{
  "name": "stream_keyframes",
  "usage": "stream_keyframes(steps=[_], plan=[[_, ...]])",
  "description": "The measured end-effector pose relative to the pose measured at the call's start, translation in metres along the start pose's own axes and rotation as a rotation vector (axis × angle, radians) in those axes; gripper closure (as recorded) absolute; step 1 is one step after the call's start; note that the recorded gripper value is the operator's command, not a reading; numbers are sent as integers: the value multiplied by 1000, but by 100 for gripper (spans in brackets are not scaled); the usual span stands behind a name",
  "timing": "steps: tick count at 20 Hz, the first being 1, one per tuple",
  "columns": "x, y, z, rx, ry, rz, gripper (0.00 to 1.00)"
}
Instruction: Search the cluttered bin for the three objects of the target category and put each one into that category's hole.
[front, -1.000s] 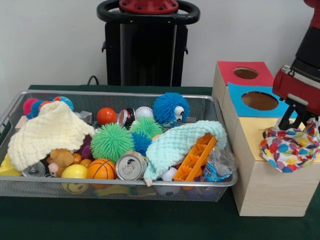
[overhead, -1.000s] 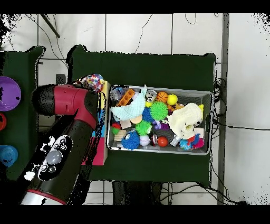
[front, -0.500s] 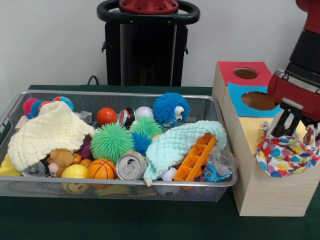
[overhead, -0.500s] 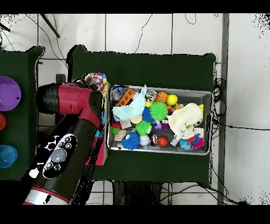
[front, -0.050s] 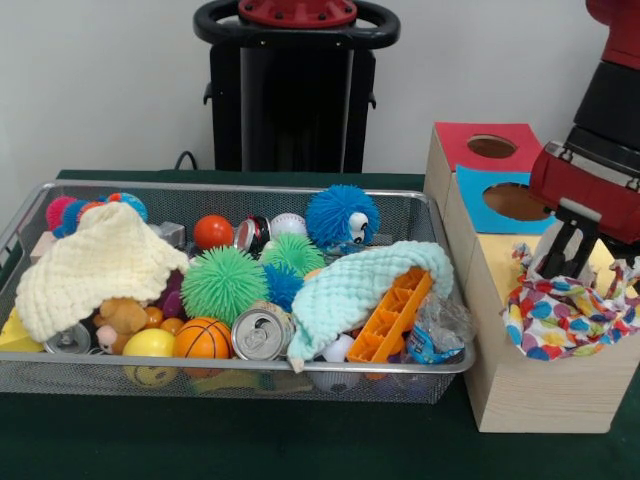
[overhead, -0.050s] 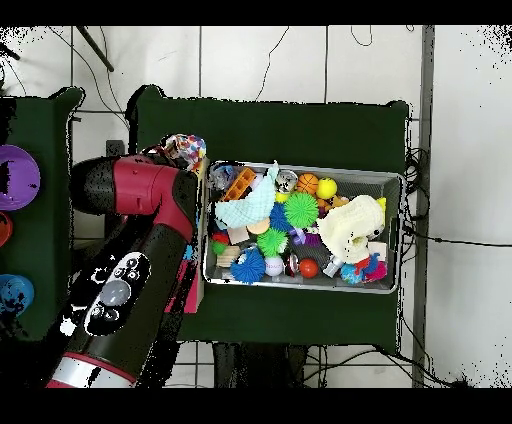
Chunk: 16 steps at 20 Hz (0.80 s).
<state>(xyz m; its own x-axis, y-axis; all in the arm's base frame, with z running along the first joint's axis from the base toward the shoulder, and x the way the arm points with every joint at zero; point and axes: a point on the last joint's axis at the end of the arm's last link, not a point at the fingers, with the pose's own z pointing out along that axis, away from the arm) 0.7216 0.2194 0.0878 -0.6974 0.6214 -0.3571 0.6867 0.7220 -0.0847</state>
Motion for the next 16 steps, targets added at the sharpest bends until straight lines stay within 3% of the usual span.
stream_keyframes(steps=[16], plan=[[-4,-3,5,-4,2,11,100]])
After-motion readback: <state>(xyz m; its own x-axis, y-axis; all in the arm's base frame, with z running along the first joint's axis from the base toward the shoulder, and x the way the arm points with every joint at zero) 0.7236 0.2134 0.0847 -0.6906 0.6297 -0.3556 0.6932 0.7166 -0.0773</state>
